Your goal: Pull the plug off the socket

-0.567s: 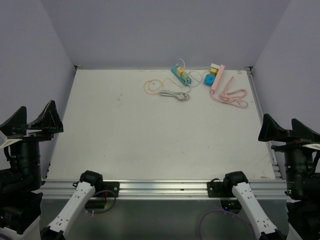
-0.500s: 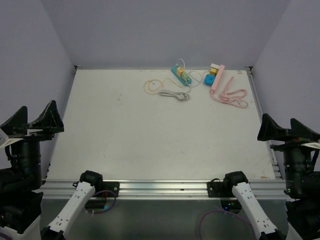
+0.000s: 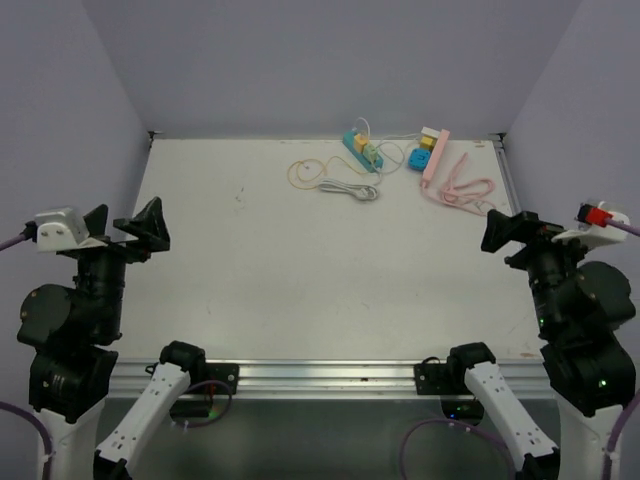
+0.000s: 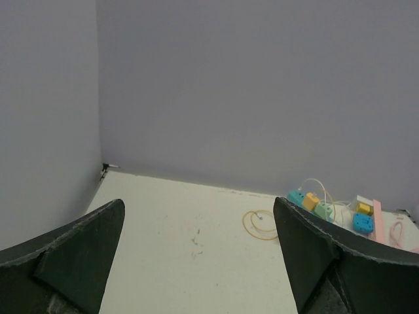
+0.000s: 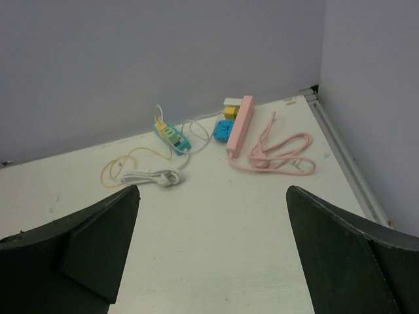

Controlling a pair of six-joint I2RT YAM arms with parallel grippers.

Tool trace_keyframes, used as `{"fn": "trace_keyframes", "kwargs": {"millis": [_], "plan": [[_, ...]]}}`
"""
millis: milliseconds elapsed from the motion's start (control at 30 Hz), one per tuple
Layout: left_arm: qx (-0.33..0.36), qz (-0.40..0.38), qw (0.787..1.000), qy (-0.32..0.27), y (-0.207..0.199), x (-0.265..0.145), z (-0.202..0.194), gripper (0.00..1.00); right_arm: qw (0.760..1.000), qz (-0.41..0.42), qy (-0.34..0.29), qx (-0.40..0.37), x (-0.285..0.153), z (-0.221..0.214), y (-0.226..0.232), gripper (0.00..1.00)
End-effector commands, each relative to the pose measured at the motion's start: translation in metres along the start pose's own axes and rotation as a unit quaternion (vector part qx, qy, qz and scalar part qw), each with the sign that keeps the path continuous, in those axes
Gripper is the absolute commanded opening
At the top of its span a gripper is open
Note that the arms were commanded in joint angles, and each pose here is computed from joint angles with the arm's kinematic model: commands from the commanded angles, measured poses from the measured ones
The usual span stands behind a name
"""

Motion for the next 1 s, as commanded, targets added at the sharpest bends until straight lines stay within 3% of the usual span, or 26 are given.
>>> {"fn": "trace_keyframes", "kwargs": {"millis": [0, 233, 300, 467, 533, 767, 967], "plan": [[0.006, -0.027, 0.998, 0.05, -0.017, 0.018, -0.041, 1.0, 0.997, -0.04, 0.06, 0.025, 0.038, -0.033, 0.0, 0.99], [0.03, -0.051, 0.986, 0.156, -0.033, 0.036, -0.139, 1.0, 0.979, -0.108, 0.166, 0.039, 0.103, -0.113, -0.008, 0.99], [0.037, -0.055, 0.98, 0.186, -0.036, 0.038, -0.171, 1.0, 0.977, -0.119, 0.172, 0.045, 0.121, -0.127, -0.008, 0.99], [0.033, -0.067, 0.972, 0.223, -0.042, 0.034, -0.236, 1.0, 0.959, -0.18, 0.22, 0.009, 0.177, -0.19, -0.026, 0.99], [0.034, -0.082, 0.971, 0.221, -0.047, 0.036, -0.24, 1.0, 0.962, -0.179, 0.207, 0.017, 0.199, -0.197, -0.026, 0.99], [0.052, -0.051, 0.968, 0.239, -0.037, 0.041, -0.247, 1.0, 0.945, -0.195, 0.26, 0.028, 0.281, -0.261, -0.048, 0.9], [0.056, -0.047, 0.965, 0.25, -0.037, 0.044, -0.252, 1.0, 0.943, -0.186, 0.276, 0.016, 0.334, -0.285, -0.062, 0.85]]}}
Point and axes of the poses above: each gripper's point midway between its finger pads, its own x axis out along the fingers, its own y axis along the line the jaws close on, z = x × y, the point moved 1 cm from there along -x, back along the fingers, and after that the axes turned 8 degrees about x, right-handed, at the moved point
